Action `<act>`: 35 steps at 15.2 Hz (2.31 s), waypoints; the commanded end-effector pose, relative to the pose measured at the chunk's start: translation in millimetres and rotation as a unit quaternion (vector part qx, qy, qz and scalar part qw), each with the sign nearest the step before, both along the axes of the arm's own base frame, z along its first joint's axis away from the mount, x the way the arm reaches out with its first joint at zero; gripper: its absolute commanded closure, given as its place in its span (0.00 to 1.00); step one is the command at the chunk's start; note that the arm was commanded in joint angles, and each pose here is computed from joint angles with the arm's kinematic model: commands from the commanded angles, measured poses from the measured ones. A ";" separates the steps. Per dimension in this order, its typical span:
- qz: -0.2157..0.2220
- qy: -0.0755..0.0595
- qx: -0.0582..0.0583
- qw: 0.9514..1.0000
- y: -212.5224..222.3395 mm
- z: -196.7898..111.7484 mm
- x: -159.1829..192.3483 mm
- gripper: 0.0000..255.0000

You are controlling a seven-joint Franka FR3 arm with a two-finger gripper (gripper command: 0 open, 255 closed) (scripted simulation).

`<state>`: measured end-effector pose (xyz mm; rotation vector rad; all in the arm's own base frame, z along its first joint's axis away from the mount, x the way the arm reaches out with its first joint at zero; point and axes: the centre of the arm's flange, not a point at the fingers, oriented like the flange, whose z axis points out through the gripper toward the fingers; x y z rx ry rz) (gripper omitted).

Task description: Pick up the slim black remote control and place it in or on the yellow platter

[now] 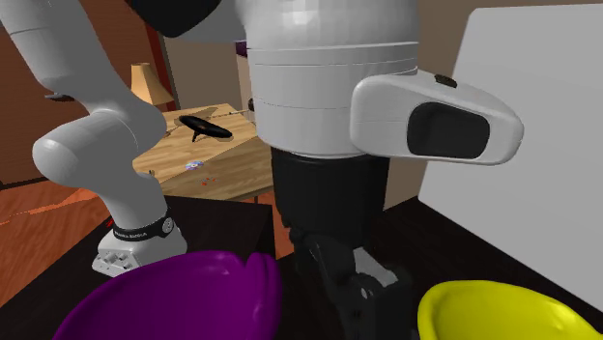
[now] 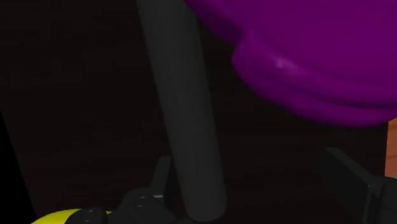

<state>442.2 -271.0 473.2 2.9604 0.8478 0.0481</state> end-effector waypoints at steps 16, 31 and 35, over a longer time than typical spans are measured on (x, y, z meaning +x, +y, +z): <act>0.023 -0.002 -0.006 1.000 -26.4 -51.2 25.4 0.00; 0.023 -0.002 -0.006 1.000 -26.4 -30.1 25.4 1.00; 0.023 -0.002 -0.006 1.000 -26.4 -9.0 25.4 1.00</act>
